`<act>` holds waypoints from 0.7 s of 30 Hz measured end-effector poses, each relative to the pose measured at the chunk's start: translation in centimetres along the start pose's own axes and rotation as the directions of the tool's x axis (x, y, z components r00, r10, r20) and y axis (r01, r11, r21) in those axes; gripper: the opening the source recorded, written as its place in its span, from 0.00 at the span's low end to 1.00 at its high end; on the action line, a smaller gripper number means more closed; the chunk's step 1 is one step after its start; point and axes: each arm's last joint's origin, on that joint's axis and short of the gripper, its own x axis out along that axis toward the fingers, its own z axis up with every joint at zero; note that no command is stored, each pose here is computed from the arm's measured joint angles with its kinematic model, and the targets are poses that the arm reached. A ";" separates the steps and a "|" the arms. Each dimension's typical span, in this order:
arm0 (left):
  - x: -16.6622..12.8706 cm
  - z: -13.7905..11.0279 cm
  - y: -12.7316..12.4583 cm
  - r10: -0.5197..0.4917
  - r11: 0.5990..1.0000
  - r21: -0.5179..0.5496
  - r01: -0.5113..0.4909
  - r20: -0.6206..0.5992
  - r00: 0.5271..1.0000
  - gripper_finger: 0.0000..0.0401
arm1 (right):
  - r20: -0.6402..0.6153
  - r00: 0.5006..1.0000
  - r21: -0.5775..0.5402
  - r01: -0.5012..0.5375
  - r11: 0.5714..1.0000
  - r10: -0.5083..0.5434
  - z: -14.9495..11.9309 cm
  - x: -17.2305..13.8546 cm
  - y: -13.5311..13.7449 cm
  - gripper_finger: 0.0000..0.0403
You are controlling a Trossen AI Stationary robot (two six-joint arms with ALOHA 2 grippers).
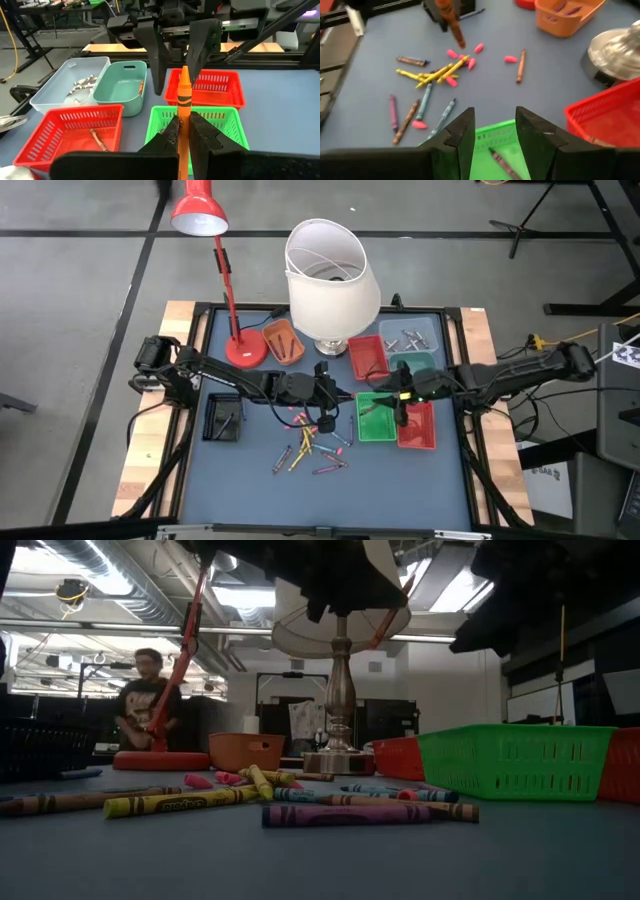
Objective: Sort crayons
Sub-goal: Put the orange crayon into the blue bin
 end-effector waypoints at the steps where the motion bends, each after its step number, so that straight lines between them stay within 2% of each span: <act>1: 0.0 0.0 0.0 0.000 1.000 -0.001 0.000 0.003 1.000 0.01 | 0.002 1.000 -0.012 0.016 1.000 -0.016 -0.1 0.1 0.1 0.35; 8: 0.0 0.5 0.0 -0.002 1.000 -0.012 0.003 0.051 0.999 0.01 | 0.009 0.995 -0.057 0.103 0.993 -0.103 -0.8 1.2 0.8 0.35; 15: 0.0 1.0 0.0 -0.003 1.000 -0.026 0.006 0.099 0.995 0.01 | 0.148 0.989 -0.078 0.031 0.996 -0.019 -2.0 2.8 1.4 0.35; 21: -0.1 1.1 0.0 -0.003 1.000 -0.028 0.006 0.111 0.994 0.01 | 0.247 0.968 -0.088 -0.014 0.996 0.035 -1.5 3.0 1.7 0.35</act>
